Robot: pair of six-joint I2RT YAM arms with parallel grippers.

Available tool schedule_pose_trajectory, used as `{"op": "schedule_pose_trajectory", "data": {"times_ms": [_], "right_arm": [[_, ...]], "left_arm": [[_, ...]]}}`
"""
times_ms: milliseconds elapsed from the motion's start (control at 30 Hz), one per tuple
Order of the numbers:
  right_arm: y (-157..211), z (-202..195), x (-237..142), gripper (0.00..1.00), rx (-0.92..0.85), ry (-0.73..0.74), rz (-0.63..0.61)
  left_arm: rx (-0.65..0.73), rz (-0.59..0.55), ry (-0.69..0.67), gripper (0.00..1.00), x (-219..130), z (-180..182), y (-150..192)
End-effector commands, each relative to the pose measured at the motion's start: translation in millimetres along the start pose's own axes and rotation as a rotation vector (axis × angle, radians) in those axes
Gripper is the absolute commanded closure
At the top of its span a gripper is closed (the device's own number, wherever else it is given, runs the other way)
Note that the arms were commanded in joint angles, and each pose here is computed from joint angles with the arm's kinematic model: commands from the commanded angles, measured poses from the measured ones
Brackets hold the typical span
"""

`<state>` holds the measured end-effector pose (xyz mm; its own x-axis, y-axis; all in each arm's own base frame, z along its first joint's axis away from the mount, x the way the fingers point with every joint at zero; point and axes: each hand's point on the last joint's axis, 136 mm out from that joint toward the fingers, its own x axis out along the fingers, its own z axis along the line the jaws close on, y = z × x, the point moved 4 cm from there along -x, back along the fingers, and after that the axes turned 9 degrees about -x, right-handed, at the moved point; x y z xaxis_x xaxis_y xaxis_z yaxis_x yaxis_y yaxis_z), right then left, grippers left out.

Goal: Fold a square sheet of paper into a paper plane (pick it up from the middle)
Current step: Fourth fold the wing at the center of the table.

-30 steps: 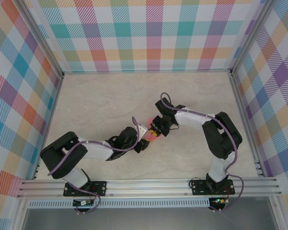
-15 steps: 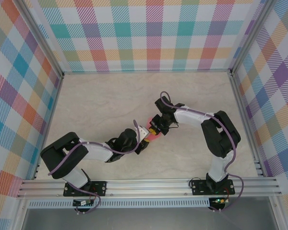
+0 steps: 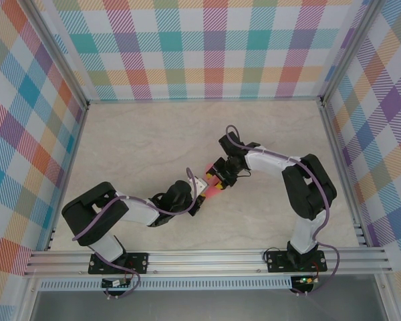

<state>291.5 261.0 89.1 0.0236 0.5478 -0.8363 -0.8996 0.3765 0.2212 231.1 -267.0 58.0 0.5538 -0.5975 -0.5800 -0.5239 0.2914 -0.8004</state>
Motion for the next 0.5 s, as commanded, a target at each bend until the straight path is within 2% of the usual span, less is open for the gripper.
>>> {"op": "schedule_pose_trajectory", "data": {"times_ms": [0,133,333,467], "right_arm": [[-2,6,-29,0.44,-0.116,-0.057,-0.064],[-4,7,-44,0.35,-0.291,-0.145,-0.127],[5,1,-53,0.35,-0.494,-0.214,-0.186],[12,-5,-46,0.37,-0.559,-0.248,-0.162]], "left_arm": [[-0.061,-0.03,0.011,0.9,-3,-4,0],[-0.16,-0.039,0.004,0.9,-5,-2,-1],[-0.293,-0.03,0.012,0.91,-5,-1,1],[-0.388,-0.001,0.031,0.93,-3,-2,-2]]}}
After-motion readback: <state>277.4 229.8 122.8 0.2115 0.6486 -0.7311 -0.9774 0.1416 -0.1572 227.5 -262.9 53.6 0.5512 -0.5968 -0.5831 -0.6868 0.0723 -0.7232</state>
